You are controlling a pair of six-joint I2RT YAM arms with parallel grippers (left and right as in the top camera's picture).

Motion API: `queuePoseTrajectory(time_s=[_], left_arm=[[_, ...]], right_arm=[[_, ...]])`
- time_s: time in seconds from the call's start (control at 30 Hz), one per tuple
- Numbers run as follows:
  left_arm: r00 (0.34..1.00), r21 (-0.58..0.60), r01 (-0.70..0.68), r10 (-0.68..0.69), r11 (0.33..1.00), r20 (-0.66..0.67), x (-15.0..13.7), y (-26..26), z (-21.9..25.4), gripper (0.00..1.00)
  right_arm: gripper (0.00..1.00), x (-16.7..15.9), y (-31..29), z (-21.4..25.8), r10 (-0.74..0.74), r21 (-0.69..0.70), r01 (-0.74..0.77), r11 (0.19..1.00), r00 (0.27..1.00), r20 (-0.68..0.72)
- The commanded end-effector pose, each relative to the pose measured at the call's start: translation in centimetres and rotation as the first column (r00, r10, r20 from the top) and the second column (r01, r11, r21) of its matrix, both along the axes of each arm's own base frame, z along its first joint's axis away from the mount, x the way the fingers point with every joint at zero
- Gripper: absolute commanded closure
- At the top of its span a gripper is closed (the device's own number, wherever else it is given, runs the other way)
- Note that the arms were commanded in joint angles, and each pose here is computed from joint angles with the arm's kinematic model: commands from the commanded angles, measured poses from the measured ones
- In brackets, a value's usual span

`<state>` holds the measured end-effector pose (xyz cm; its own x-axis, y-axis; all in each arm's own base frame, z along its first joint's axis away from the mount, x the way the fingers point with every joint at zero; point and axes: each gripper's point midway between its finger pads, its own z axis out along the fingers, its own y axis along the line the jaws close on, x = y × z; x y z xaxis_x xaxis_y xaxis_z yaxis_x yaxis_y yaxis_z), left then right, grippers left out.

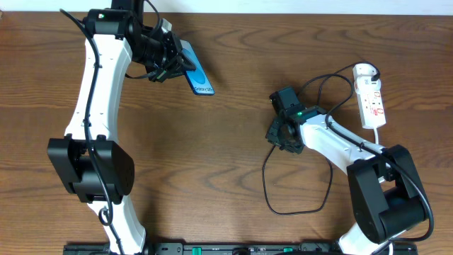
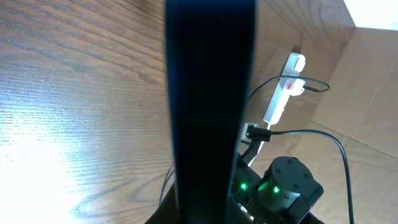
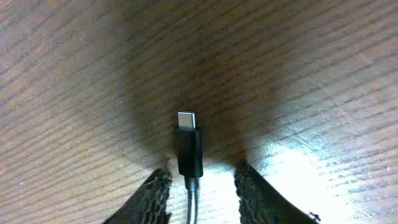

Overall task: Plug charger to phone and switch on socket
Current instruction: 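Grasp the black USB-C cable end with the right gripper, then raise the cable plug toward the phone's bottom port held by left gripper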

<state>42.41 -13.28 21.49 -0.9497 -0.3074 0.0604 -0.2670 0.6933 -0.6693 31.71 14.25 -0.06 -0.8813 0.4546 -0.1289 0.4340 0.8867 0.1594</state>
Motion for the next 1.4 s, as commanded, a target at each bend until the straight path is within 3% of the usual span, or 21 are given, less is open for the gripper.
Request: queuePoseTrajectory(time_s=[0.0,0.53,0.93,1.07,1.23,1.37], left_arm=[[0.999,-0.011,0.018,-0.018,1.0,0.042,-0.5,-0.1,1.5,0.93],[0.999,-0.01,0.018,-0.018,1.0,0.042,-0.5,-0.1,1.5,0.93],[0.999,-0.01,0.018,-0.018,1.0,0.042,-0.5,-0.1,1.5,0.93],[0.999,-0.033,0.026,-0.025,0.999,0.043,-0.6,-0.4,1.7,0.92],[0.963,-0.257,0.22,-0.167,0.941,0.211,-1.1,-3.5,5.5,0.93],[0.879,-0.469,0.42,-0.22,0.777,0.423,-2.0,-5.9,10.9,0.93]], right_arm=[[0.69,-1.0,-0.4,-1.8,-0.011,-0.018,0.01,1.0,0.998,-0.057],[0.79,-1.2,0.0,-1.8,-0.003,-0.018,0.002,1.0,0.998,-0.059],[0.98,-1.2,0.1,-1.8,-0.003,-0.017,0.002,1.0,0.998,-0.058],[0.99,-1.1,0.0,-1.7,-0.006,-0.011,0.005,1.0,0.998,-0.058],[0.99,-0.1,1.5,0.0,0.117,0.116,-0.115,0.987,0.993,-0.011],[0.99,0.9,5.0,6.2,0.316,0.363,-0.368,0.856,0.928,0.198]])
